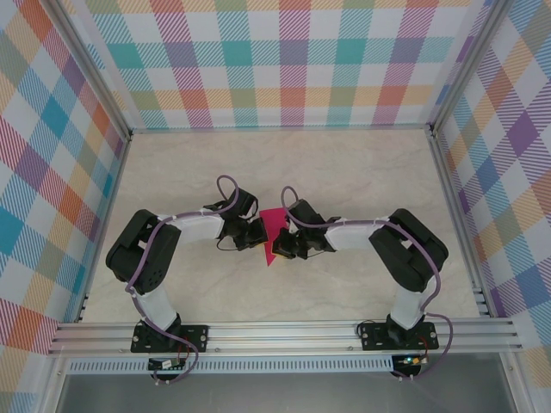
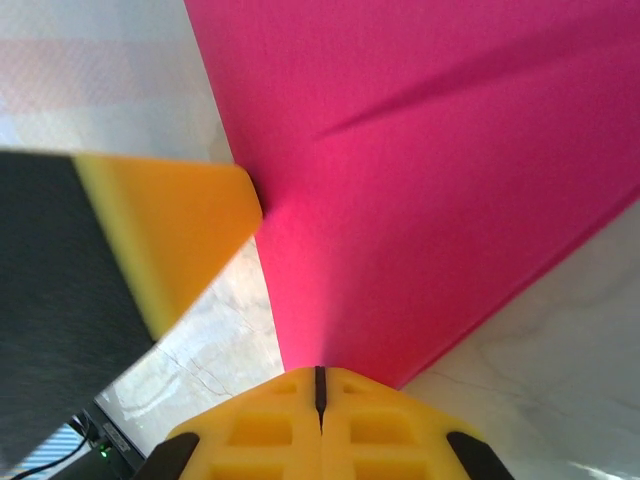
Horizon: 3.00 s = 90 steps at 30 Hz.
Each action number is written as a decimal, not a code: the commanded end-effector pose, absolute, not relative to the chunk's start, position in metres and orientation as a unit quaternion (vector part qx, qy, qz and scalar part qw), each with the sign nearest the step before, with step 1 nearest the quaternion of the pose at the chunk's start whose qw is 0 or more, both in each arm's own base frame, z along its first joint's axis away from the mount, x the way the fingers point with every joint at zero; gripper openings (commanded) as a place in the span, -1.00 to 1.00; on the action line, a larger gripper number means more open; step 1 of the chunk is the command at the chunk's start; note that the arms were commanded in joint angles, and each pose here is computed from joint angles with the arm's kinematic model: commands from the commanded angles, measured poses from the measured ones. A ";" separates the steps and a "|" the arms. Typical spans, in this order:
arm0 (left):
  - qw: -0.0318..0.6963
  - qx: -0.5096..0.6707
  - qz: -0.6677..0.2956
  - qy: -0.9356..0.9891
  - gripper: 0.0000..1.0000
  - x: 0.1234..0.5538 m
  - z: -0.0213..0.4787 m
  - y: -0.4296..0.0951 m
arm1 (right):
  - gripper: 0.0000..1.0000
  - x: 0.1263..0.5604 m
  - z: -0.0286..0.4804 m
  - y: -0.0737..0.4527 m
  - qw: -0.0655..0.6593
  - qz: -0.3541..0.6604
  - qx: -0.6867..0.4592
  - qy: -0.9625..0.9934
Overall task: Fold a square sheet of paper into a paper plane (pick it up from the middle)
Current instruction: Third fold the triangle at the center of the table.
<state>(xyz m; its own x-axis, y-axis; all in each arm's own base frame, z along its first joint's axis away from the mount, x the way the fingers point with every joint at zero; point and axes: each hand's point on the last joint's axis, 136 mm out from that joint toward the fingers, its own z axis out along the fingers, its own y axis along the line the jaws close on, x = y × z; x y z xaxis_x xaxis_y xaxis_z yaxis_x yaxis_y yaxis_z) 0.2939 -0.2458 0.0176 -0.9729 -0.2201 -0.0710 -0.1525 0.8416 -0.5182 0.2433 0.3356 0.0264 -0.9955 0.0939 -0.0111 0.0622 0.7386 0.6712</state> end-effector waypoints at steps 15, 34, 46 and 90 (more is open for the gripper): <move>0.109 -0.084 -0.275 0.951 -0.84 0.293 0.045 -0.241 | -0.96 0.244 0.000 0.314 0.003 0.315 0.071 0.946; 0.050 -0.084 -0.346 0.933 -1.00 0.234 0.027 -0.273 | -0.96 0.242 -0.001 0.313 0.000 0.319 0.080 0.945; 0.033 -0.102 -0.269 0.957 -1.00 0.221 -0.006 -0.247 | -0.96 0.245 0.025 0.327 0.033 0.366 0.022 0.930; 0.009 -0.103 -0.220 0.970 -1.00 0.206 -0.019 -0.230 | -0.96 0.341 0.012 0.247 0.094 0.270 0.100 0.953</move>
